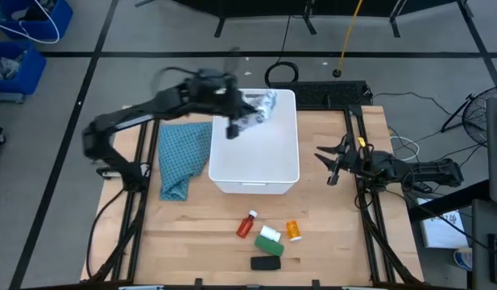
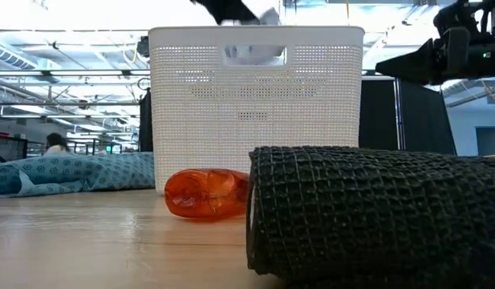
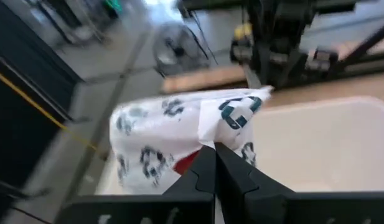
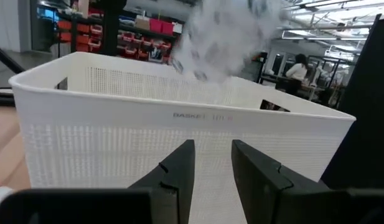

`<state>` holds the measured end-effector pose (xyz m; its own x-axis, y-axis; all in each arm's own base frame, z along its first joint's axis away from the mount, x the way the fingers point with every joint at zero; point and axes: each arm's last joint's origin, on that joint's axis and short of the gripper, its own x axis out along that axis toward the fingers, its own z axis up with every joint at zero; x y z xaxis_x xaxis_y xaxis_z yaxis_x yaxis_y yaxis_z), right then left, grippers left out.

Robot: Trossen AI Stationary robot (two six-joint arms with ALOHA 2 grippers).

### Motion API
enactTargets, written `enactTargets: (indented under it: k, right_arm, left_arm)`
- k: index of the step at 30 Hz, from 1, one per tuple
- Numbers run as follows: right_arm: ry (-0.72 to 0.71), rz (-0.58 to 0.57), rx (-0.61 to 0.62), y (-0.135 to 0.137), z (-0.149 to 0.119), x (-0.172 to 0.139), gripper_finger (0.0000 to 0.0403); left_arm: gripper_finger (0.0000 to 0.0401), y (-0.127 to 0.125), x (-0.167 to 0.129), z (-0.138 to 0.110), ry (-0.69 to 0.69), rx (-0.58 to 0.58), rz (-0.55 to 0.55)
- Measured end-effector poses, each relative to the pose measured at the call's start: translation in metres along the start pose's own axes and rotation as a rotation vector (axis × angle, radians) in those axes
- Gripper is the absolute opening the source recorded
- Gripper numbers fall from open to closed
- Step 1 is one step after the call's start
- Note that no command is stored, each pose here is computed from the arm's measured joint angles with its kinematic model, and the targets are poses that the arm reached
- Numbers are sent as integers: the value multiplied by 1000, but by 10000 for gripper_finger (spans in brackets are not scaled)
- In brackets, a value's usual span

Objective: Pick & place medical supplies in basket/bin
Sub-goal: Put the mailer bag in the white bin

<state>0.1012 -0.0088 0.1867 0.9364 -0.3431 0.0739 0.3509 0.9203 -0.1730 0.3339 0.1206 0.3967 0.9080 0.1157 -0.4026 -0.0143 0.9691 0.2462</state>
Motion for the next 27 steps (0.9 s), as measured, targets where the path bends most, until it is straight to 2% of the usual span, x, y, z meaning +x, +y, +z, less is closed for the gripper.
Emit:
enactTargets:
  k: [5, 9, 17, 24, 27]
  right_arm:
    - [4, 1, -19, 1, -3, 0, 100]
    - [9, 2, -23, 1, -5, 0, 100]
    - [6, 2, -21, 2, -9, 1, 100]
    - [6, 1, -21, 2, -9, 1, 100]
    - [7, 2, -22, 2, -9, 1, 100]
  left_arm:
    - [0, 1, 47, -27, 101, -29, -64]
    - [0, -7, 82, -55, 232, -27, -112]
    - [1, -27, 142, -104, 397, -33, -161]
    - [1, -43, 173, -138, 491, -27, -220]
    - [11, -45, 173, -138, 487, -23, -248]
